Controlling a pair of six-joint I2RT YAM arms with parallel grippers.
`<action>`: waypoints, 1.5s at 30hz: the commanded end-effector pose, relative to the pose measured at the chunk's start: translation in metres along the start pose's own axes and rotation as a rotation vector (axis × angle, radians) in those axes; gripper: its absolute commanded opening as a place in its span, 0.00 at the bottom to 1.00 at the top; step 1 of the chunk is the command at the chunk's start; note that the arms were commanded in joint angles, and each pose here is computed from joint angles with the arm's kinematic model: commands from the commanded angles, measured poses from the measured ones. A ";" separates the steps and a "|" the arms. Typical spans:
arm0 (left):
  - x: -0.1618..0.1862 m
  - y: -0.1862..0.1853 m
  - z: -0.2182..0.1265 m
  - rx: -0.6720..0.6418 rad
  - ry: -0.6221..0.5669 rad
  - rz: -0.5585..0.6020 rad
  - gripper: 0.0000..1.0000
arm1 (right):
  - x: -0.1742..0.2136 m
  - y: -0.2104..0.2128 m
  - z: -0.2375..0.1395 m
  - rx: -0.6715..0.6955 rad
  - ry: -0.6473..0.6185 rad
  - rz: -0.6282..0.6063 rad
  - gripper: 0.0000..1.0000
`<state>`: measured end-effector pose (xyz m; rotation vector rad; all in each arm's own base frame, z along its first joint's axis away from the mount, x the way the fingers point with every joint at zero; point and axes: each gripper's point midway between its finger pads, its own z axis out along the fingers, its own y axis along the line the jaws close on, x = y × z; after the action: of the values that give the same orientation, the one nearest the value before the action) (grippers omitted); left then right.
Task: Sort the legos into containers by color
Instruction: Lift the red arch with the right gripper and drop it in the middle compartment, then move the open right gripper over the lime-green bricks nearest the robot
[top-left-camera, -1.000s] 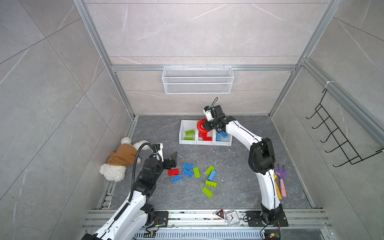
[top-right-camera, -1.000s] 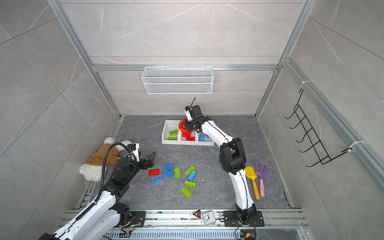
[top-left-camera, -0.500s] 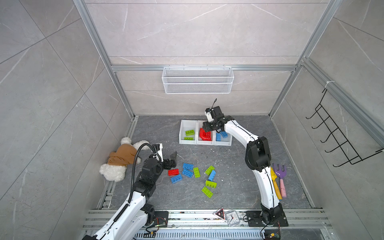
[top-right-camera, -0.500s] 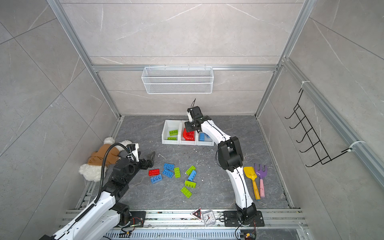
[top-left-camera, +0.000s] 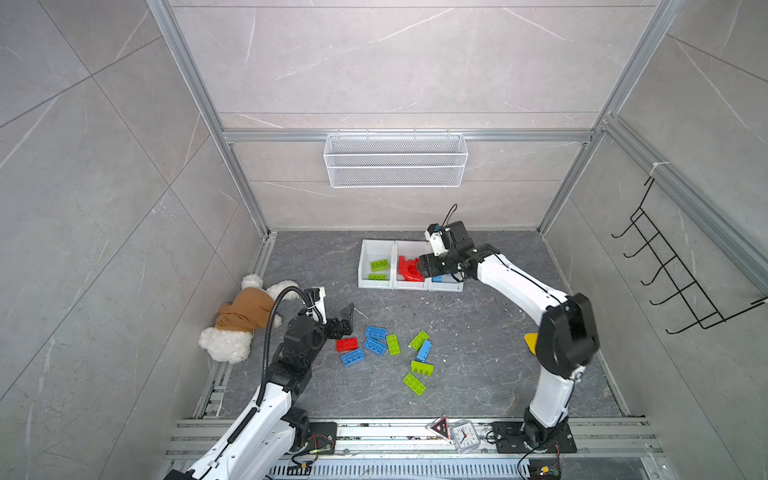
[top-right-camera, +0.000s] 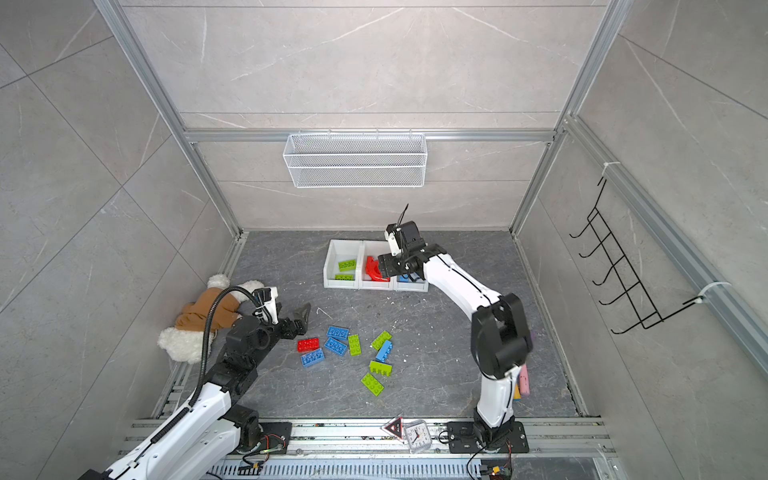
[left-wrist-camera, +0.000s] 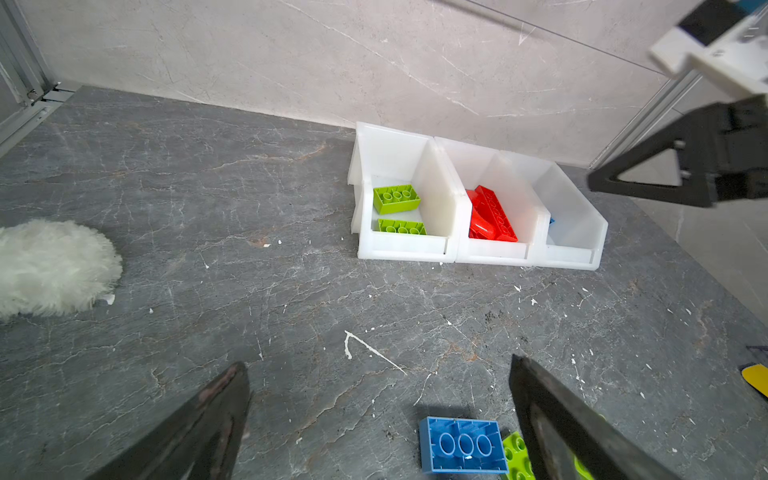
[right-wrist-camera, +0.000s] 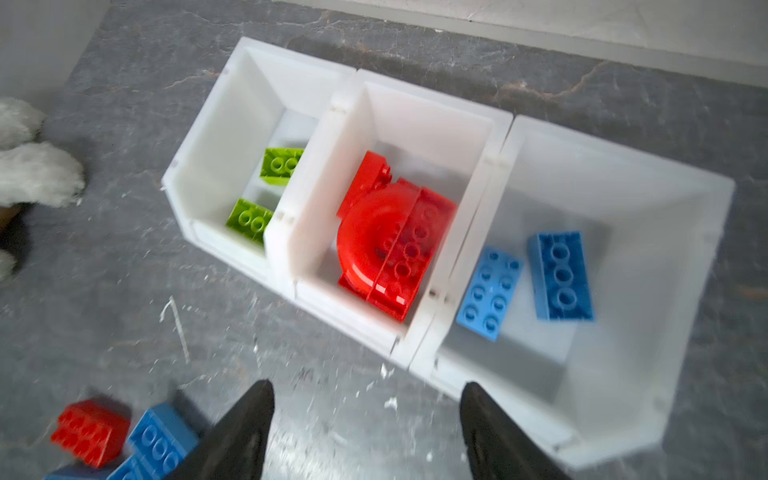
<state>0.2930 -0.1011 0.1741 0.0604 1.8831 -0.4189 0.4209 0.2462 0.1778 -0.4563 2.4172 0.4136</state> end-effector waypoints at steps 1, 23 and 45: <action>-0.016 -0.004 -0.003 0.014 -0.058 -0.003 1.00 | 0.050 0.030 -0.030 -0.038 0.065 -0.046 0.73; -0.011 -0.001 0.002 0.003 -0.037 0.005 1.00 | 0.243 0.118 -0.051 -0.088 0.471 -0.415 0.67; -0.012 -0.002 0.002 0.007 -0.033 0.003 1.00 | 0.267 0.107 -0.009 -0.025 0.548 -0.451 0.56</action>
<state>0.2945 -0.1017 0.1663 0.0618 1.9099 -0.4133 0.1698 0.2790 0.0366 -1.2230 2.7163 0.1493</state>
